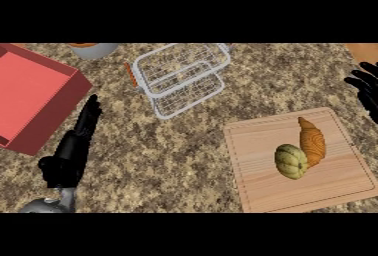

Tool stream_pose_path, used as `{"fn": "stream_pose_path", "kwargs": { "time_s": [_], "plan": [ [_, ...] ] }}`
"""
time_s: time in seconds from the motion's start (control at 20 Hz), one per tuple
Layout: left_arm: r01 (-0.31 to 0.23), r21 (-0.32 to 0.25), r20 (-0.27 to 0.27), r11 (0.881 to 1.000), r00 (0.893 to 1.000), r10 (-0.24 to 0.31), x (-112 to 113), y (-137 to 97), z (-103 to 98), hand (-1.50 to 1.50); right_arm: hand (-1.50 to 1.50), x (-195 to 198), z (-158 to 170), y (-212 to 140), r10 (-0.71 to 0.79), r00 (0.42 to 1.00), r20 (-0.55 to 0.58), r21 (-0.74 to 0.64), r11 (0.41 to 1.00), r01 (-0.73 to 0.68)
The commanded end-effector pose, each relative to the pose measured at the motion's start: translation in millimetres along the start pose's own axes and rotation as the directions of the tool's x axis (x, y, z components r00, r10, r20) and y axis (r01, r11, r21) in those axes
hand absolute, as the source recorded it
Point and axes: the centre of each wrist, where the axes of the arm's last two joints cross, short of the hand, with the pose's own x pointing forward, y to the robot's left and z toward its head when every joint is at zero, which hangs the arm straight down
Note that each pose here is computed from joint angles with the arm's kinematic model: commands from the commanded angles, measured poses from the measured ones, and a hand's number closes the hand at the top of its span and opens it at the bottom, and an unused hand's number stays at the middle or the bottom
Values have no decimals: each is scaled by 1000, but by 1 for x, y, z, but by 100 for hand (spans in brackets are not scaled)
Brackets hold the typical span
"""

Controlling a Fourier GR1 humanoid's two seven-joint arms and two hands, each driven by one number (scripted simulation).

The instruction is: Pick the croissant from the cutting board and place it in the tiered basket

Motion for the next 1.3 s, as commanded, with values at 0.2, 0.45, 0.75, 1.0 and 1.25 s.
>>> {"fn": "stream_pose_path", "kwargs": {
  "time_s": [0.2, 0.45, 0.75, 1.0, 1.25],
  "plan": [
    [-61, 26, 19, 998, 998, 61, 8, -35, -20, 0, -150, 51, 42, -97, -13, 1000, 19, 324, 946, 6],
    [-62, 50, 14, 997, 998, 62, -2, -38, -13, 0, -150, 136, 45, -92, 431, 902, 26, 436, 807, -398],
    [-45, 43, 21, 998, 999, 44, 9, -29, -19, 0, -150, 216, 29, -19, 829, 535, 163, 560, 369, -742],
    [-44, 42, 27, 998, 999, 43, 12, -23, -30, 0, -150, 213, 29, 40, 932, 254, 258, 543, 78, -836],
    [-61, 15, 38, 998, 997, 61, 3, -51, -8, 0, -150, 182, 29, 74, 962, 130, 239, 564, -28, -826]
  ]
}}
